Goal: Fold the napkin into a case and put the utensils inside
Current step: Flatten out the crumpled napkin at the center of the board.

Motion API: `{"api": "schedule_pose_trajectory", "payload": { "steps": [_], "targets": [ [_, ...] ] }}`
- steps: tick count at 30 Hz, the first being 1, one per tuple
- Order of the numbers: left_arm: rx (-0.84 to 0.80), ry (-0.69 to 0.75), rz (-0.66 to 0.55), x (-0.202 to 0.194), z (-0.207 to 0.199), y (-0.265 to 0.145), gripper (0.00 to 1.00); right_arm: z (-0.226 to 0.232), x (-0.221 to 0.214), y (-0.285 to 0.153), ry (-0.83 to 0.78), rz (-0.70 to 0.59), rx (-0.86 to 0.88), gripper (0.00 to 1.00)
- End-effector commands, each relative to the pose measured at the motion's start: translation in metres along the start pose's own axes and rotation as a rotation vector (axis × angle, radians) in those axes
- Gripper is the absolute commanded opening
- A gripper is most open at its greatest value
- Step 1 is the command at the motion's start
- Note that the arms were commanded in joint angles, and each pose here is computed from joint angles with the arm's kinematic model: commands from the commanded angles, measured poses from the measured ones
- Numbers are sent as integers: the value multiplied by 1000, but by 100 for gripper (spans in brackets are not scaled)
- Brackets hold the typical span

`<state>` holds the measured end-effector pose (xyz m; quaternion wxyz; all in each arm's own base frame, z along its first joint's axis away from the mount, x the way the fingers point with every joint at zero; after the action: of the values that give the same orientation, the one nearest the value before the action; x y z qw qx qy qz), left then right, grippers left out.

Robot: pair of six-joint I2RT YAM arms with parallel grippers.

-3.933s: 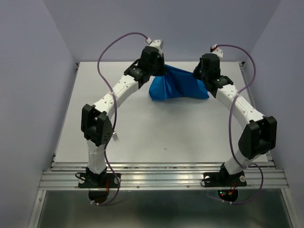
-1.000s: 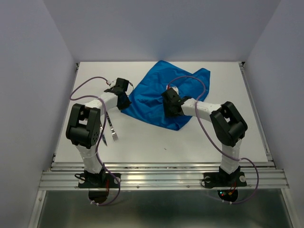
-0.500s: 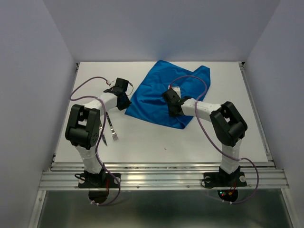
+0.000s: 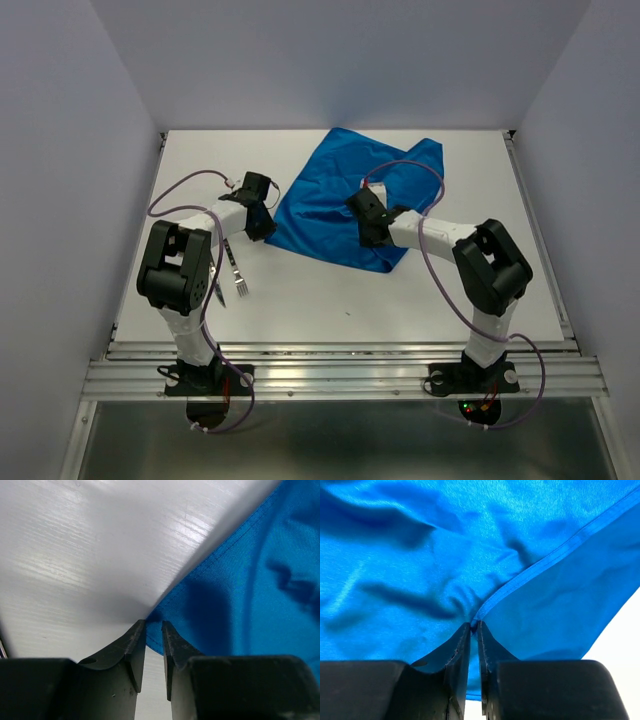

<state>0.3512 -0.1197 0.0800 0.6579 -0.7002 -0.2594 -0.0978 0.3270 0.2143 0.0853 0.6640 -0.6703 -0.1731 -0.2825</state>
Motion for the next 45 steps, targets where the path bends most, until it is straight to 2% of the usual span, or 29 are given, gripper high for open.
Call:
{"api": "schedule_pose_trajectory", "payload": {
  "steps": [1, 4, 7, 8, 11, 26, 29, 35, 39, 42, 45],
  "targets": [
    [-17, 1, -18, 1, -4, -7, 31, 6, 12, -13, 48, -66, 33, 16],
    [-18, 4, -13, 0, -5, -6, 36, 6, 12, -13, 54, -67, 36, 12],
    [-21, 4, -12, -1, -5, -7, 51, 6, 13, -14, 61, -70, 42, 4],
    [-19, 6, -9, -2, -5, -6, 52, 7, 12, -14, 62, -68, 44, 2],
    [-20, 5, -9, -4, -5, -6, 62, 6, 13, -15, 68, -74, 39, 1],
    [20, 1, 11, -18, -4, -1, 61, 1, 16, -22, 100, -105, 37, 1],
    [42, 6, 17, -21, -5, 6, 56, 2, 16, -22, 99, -104, 39, 1],
    [62, 4, 21, -27, -7, 9, 36, -1, 19, -27, 105, -118, 40, 1],
    [60, 3, -10, -17, -9, 1, 13, -4, 17, -27, 110, -119, 32, 1],
    [55, 8, -21, -11, -11, -4, 0, -7, 18, -30, 116, -135, 20, 1],
    [28, 12, -56, 2, -17, -17, 0, -13, 23, -37, 134, -169, 2, 1]
  ]
}}
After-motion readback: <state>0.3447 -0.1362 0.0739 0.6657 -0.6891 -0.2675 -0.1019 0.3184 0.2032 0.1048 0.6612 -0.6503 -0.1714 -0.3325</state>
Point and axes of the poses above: each gripper's point midway between its finger pads, its own y axis out along the fingers, its own z axis along the line the jaws close on, x = y × z, the point moved 6 cm from there along -y, back along the fingers, and after that the axes turned 12 degrees about y, right-handed, at the moved point
